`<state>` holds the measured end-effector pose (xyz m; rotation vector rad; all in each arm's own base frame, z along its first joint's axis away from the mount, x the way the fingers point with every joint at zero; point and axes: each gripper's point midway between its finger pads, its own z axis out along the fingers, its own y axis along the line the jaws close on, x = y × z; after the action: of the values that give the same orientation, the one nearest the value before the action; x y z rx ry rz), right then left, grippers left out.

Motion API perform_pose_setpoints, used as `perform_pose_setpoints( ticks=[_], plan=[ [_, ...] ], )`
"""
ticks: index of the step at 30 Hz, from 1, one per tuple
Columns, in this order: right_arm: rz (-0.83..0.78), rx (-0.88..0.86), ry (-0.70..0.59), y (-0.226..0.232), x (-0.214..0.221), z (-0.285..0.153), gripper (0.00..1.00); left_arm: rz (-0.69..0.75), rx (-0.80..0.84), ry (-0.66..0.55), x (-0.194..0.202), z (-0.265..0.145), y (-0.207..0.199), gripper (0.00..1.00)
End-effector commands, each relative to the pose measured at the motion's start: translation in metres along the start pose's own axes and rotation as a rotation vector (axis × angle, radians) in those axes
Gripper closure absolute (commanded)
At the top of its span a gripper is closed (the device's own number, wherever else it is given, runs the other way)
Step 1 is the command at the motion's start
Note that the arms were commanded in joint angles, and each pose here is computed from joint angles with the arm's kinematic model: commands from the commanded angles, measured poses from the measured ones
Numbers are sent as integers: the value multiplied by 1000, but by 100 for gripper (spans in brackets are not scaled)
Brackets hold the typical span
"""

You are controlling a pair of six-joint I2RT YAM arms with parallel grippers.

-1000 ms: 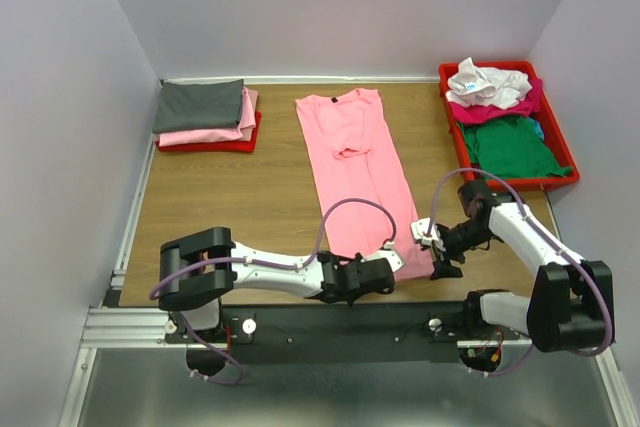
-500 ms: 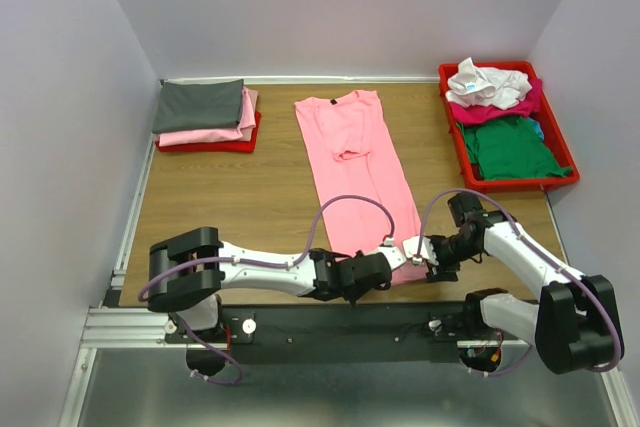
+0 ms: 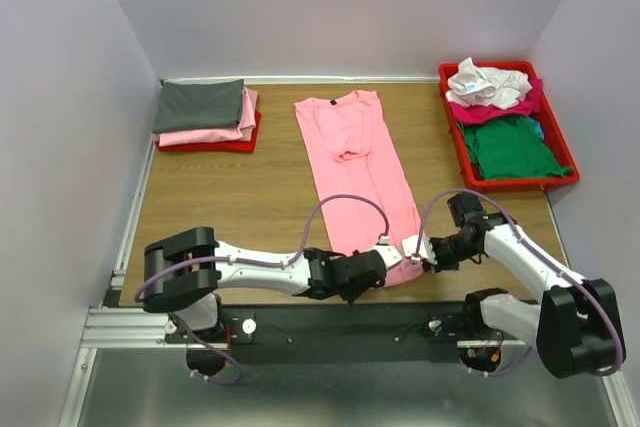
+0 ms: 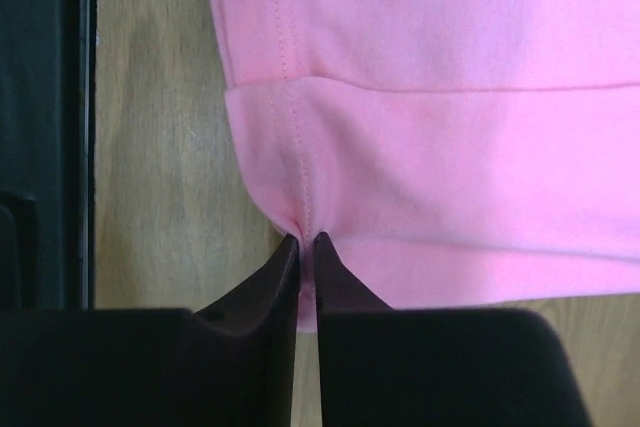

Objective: Fold and stack the t-shirts
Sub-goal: Fold the tshirt

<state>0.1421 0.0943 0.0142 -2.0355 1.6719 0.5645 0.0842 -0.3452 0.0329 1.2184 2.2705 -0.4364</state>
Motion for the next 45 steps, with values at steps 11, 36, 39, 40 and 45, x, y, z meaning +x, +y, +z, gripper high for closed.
perform_pose_setpoints(
  ticks=[11,36,39,40,45],
  plan=[
    [64,90,-82,-30,-36,-28,99,-142,159,-187,-31,-25,15,100],
    [335,371,-136,-299,-59,-56,100,-320,-39,-406,-135,-25,252,100],
    [373,393,-124,-326,-51,-49,99,-319,-53,-389,-137,-15,274,100],
    [401,382,-115,-330,-43,-39,99,-318,-52,-388,-139,-11,280,100],
    [425,400,-110,-354,-35,-30,100,-340,-73,-366,-132,-5,305,100]
  ],
)
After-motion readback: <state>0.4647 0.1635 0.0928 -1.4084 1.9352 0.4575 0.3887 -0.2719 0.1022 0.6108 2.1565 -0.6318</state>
